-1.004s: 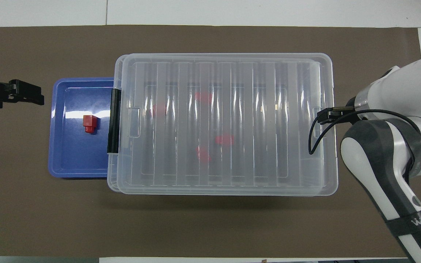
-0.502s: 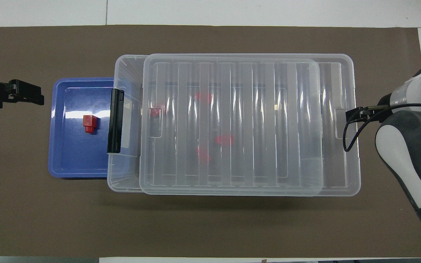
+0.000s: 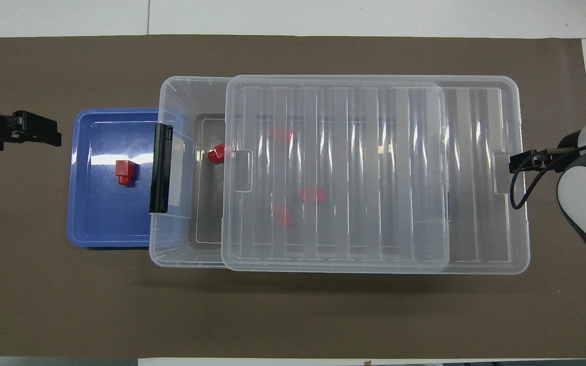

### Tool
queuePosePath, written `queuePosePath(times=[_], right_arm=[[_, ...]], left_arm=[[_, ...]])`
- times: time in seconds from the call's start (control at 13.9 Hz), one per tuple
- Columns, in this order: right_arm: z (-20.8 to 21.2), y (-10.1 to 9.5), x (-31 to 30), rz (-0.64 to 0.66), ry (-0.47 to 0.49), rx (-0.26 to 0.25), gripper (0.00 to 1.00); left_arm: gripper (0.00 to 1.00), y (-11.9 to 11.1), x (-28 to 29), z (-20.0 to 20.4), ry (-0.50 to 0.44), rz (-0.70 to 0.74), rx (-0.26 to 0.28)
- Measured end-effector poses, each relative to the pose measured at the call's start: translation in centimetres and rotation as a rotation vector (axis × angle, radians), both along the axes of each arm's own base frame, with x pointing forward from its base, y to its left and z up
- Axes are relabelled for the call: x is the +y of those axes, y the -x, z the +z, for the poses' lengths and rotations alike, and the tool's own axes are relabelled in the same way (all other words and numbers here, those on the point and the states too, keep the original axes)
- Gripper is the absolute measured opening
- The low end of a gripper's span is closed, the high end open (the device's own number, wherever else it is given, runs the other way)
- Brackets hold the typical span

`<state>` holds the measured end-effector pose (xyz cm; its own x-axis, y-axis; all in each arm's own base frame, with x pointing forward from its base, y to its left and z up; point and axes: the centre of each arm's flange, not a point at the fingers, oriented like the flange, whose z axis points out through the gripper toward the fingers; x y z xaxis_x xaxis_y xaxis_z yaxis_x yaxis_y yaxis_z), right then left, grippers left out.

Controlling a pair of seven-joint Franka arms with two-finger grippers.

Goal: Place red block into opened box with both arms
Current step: 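Slide the clear lid away from the blue tray with the right gripper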

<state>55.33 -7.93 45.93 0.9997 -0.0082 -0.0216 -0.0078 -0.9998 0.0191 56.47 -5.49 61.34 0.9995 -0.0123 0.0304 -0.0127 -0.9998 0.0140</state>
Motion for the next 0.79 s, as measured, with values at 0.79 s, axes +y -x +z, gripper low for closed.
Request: queuePosePath(times=[0.79], right_arm=[[0.0, 0.8, -4.2, 0.028, 0.000, 0.001, 0.98]], left_arm=[[1.00, -0.1, 0.0, -0.1, 0.000, 0.000, -0.003]])
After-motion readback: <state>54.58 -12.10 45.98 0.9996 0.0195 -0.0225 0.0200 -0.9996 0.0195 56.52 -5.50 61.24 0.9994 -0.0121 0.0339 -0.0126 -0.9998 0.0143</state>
